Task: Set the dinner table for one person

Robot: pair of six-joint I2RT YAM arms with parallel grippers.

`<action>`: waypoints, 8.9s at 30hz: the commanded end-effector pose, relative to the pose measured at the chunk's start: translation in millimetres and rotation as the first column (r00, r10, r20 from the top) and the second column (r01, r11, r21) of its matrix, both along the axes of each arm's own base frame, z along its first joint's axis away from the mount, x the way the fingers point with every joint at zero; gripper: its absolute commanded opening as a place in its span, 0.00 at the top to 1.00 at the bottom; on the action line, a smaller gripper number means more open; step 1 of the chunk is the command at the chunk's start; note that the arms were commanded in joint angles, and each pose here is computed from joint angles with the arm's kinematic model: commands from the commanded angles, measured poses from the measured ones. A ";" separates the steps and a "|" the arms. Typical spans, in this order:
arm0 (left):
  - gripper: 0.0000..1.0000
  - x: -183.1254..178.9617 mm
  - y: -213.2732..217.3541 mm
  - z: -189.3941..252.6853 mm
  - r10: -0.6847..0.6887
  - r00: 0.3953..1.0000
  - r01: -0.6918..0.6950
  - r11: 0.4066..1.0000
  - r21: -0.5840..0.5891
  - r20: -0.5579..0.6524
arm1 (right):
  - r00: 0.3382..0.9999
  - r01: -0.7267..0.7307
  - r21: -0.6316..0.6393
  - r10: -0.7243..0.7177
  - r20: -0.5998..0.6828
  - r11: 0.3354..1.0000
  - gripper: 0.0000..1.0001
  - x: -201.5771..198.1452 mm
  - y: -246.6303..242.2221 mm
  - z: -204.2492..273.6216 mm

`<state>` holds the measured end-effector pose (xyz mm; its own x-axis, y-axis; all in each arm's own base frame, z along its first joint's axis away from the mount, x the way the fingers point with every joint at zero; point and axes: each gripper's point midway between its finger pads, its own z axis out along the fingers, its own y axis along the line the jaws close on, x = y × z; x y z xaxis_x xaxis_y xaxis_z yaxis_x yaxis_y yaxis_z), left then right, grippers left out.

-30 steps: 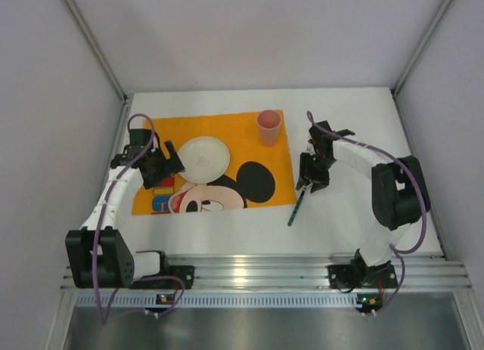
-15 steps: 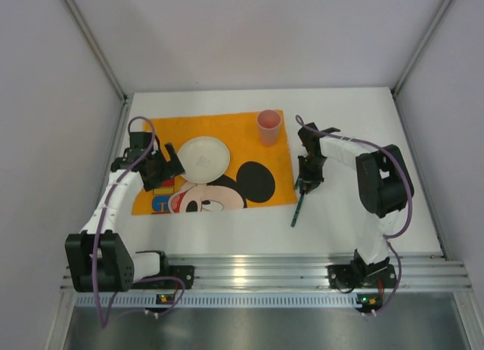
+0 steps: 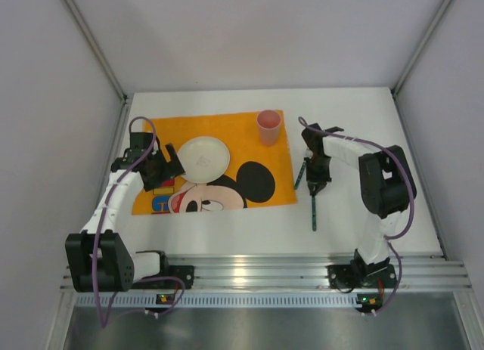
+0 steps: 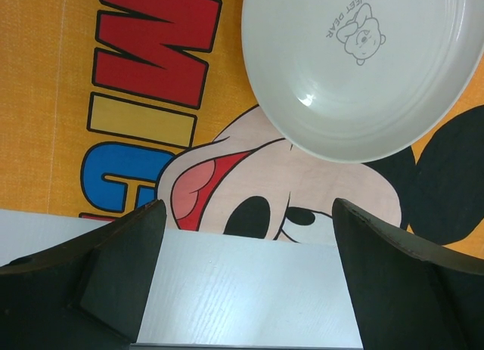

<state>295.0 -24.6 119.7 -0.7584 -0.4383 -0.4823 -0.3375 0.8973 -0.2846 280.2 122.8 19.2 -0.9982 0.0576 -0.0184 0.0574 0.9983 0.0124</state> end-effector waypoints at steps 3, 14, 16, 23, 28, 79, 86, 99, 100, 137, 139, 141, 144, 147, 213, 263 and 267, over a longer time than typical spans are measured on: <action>0.03 13.2 -5.0 5.0 -0.037 0.998 0.038 0.999 -0.013 0.058 | 0.982 0.055 -0.028 -0.049 0.181 0.998 1.00 27.6 -27.6 82.1; 0.03 23.6 -13.0 -3.0 -0.052 0.997 0.055 0.997 -0.053 0.057 | 0.802 -0.352 0.226 0.167 0.574 0.908 1.00 112.3 160.1 241.7; 0.03 24.6 -12.7 1.4 -0.051 0.997 0.054 0.997 -0.051 0.065 | 0.817 -0.376 0.277 0.175 0.550 0.884 1.00 114.4 184.8 232.4; 0.03 18.0 -7.3 11.8 -0.038 0.997 0.039 0.999 -0.024 0.071 | 0.857 -0.406 0.351 0.219 0.466 0.843 1.00 123.4 239.0 163.6; 0.03 8.7 -3.7 16.0 -0.033 0.998 0.033 0.999 -0.004 0.057 | 0.876 -0.371 0.347 0.200 0.439 0.861 1.00 139.8 245.2 125.3; 0.02 27.1 -34.0 22.8 -0.083 0.993 0.090 0.992 -0.087 0.086 | 0.967 0.094 0.226 -0.143 0.209 0.969 0.52 135.8 21.0 22.8; 0.02 20.3 -32.4 26.0 -0.082 0.993 0.088 0.994 -0.070 0.083 | 0.969 0.110 0.189 -0.148 0.199 0.976 0.51 144.8 18.6 10.5; 0.02 27.8 -37.5 32.8 -0.117 0.988 0.123 0.991 -0.058 0.100 | 0.988 0.054 0.065 -0.063 0.142 0.996 0.88 134.1 17.6 -16.2; 0.02 30.6 -38.5 33.9 -0.126 0.987 0.130 0.991 -0.040 0.102 | 0.990 0.048 0.045 -0.054 0.132 0.998 0.89 134.1 15.9 -22.0; 0.27 9.1 -417.7 91.3 -0.914 0.318 0.927 0.355 0.118 0.253 | 0.904 0.068 0.301 -0.186 0.384 0.951 1.00 109.8 41.5 197.7; 0.27 5.1 -417.8 84.4 -0.920 0.314 0.928 0.350 0.129 0.234 | 0.903 0.071 0.321 -0.197 0.380 0.944 1.00 109.7 43.1 204.2; 0.28 10.6 -412.9 77.0 -0.918 0.342 0.911 0.376 0.170 0.201 | 0.903 0.069 0.342 -0.204 0.378 0.937 1.00 109.1 45.3 210.6; 0.28 25.8 -404.2 78.9 -0.902 0.395 0.868 0.429 0.251 0.176 | 0.917 0.051 0.357 -0.185 0.352 0.933 1.00 99.7 48.7 214.3; 0.35 40.5 -396.5 81.1 -0.884 0.439 0.821 0.466 0.329 0.159 | 0.932 0.039 0.363 -0.165 0.323 0.931 1.00 87.5 49.1 213.3; 0.81 34.5 25.8 -70.2 -0.158 0.951 0.124 0.982 -0.140 -0.267 | 0.764 0.013 0.445 -0.296 0.573 0.895 0.00 109.8 16.2 271.4; 0.02 93.6 27.9 -36.2 -0.270 0.680 -0.047 0.912 0.408 0.682 | 0.592 -0.203 0.488 -0.291 0.752 0.849 0.00 75.8 25.0 313.6; 0.02 98.5 29.7 -38.1 -0.270 0.687 -0.051 0.908 0.415 0.675 | 0.463 -0.224 0.507 -0.367 0.807 0.832 0.00 72.2 18.3 335.2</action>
